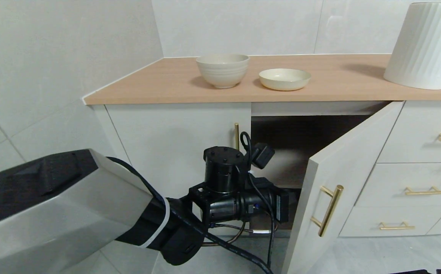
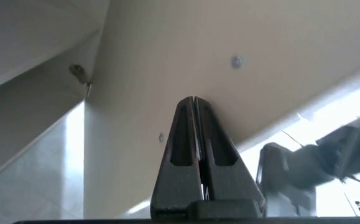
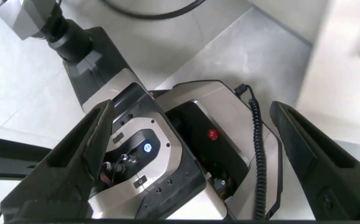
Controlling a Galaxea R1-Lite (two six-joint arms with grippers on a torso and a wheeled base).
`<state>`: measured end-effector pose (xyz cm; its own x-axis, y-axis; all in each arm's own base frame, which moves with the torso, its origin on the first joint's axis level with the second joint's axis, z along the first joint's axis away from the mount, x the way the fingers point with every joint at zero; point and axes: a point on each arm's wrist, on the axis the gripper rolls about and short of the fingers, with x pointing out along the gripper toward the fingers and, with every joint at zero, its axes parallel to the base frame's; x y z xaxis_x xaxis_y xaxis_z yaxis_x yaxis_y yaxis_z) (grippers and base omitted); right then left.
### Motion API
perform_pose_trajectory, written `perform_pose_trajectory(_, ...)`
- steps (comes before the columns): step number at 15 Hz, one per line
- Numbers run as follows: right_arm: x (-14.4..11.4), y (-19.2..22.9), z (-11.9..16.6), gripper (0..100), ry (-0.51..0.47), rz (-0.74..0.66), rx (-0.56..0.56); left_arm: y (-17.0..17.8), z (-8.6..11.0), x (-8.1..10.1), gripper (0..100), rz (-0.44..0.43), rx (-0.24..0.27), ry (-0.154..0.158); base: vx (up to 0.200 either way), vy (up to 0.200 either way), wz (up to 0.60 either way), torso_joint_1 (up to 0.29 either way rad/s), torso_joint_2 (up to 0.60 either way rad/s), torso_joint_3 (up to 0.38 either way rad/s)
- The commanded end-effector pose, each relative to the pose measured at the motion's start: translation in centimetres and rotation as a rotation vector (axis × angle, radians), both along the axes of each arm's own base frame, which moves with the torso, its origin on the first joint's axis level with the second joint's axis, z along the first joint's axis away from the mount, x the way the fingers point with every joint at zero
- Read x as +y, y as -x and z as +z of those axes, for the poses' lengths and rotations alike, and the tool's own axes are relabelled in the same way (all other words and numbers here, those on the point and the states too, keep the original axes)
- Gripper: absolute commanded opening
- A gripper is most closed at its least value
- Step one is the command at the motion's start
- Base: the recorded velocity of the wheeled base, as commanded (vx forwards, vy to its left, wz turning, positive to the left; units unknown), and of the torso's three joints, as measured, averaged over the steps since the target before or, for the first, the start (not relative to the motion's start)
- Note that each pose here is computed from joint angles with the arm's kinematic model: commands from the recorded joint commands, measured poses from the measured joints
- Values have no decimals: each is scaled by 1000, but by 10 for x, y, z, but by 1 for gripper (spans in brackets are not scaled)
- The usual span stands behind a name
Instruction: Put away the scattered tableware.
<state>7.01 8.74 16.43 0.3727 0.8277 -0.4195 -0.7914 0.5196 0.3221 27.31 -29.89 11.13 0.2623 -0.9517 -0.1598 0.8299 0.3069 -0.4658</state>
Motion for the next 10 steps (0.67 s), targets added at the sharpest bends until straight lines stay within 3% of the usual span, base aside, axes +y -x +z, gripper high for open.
perform_pose_trajectory(1,0,0,0,100,2,1,2,-3,3,-4,0,-7,-8,9,-200,0,0,17,2,2)
perform_pose_trajectory(4,0,0,-1,100,3,1,3,-10,13,-12,0,-7,-2,4,0,0,0,0,0,0)
perform_pose_trajectory(10,-1,1,0,100,-5,2,-6,-20,11,-24,0,17,5,-9,0,0,0,0,0,0)
